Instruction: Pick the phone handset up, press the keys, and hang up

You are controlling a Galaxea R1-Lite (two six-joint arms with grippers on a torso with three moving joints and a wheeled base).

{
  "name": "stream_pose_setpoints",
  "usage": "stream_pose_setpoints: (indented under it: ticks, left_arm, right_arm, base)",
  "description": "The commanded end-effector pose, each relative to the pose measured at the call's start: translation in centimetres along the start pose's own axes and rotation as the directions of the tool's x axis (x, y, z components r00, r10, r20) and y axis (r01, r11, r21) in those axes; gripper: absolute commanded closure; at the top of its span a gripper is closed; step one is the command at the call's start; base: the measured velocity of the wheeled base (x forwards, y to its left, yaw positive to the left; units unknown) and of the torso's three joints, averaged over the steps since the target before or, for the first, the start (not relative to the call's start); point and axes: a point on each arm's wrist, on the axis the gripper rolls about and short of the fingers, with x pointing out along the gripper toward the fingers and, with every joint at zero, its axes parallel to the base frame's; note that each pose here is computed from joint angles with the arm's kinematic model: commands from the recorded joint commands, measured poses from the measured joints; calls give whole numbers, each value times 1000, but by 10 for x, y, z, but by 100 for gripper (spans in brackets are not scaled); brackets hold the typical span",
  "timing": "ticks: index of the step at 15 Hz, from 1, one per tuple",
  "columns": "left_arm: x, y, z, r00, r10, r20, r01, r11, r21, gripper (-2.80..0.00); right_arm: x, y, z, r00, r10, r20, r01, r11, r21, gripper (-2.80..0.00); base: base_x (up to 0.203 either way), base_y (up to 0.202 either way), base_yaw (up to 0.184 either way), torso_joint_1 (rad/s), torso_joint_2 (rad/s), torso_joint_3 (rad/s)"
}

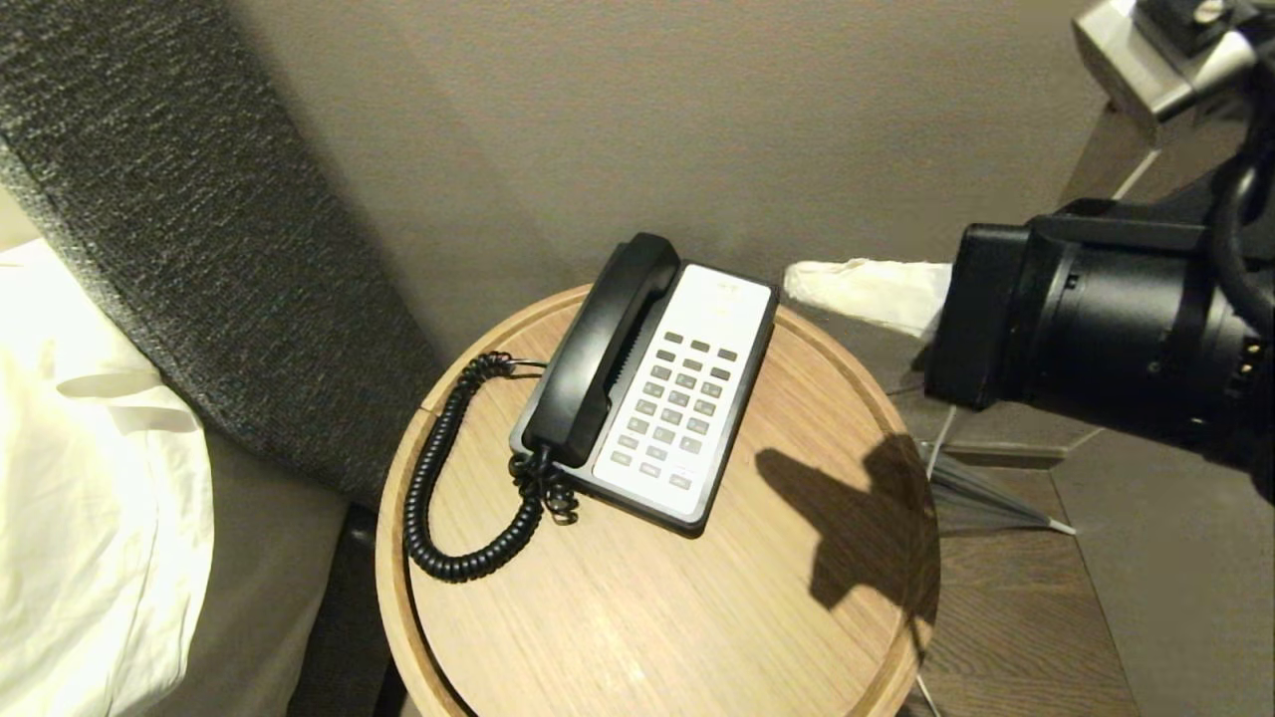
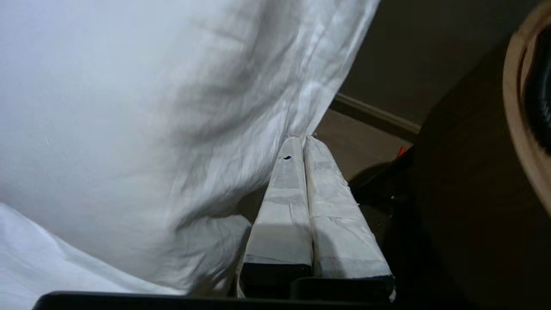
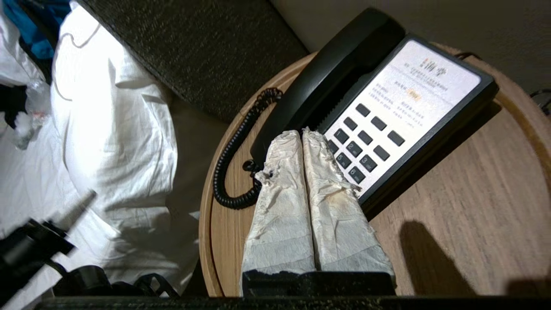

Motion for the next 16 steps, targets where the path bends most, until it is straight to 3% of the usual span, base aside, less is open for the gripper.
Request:
stream_pose_setpoints:
  ticks: [1,2,3,16]
  left_arm:
    - [-9,9,-37,996,-77,52,69,989,132,0]
    - [-8,9,-45,988,-150,36,140,969,202,0]
    - [-8,9,-47,985,-171,29,160,963,216,0]
    - [-7,8,-50,973,-229,16,220,950,222,0]
  right_arm:
    - [-16,0,8,999,12,40,-12,1000,12,0]
    - [-21,-1,9,999,14,48,-15,1000,13,0]
    - [-24,-2,8,999,14,48,-15,1000,13,0]
    - [-38,-9,-7,1000,1,16,-1,1000,3,0]
  base:
    - [0,0,0,0,0,0]
    - [0,0,0,0,0,0]
    - [0,0,0,0,0,0]
    - [0,0,0,0,0,0]
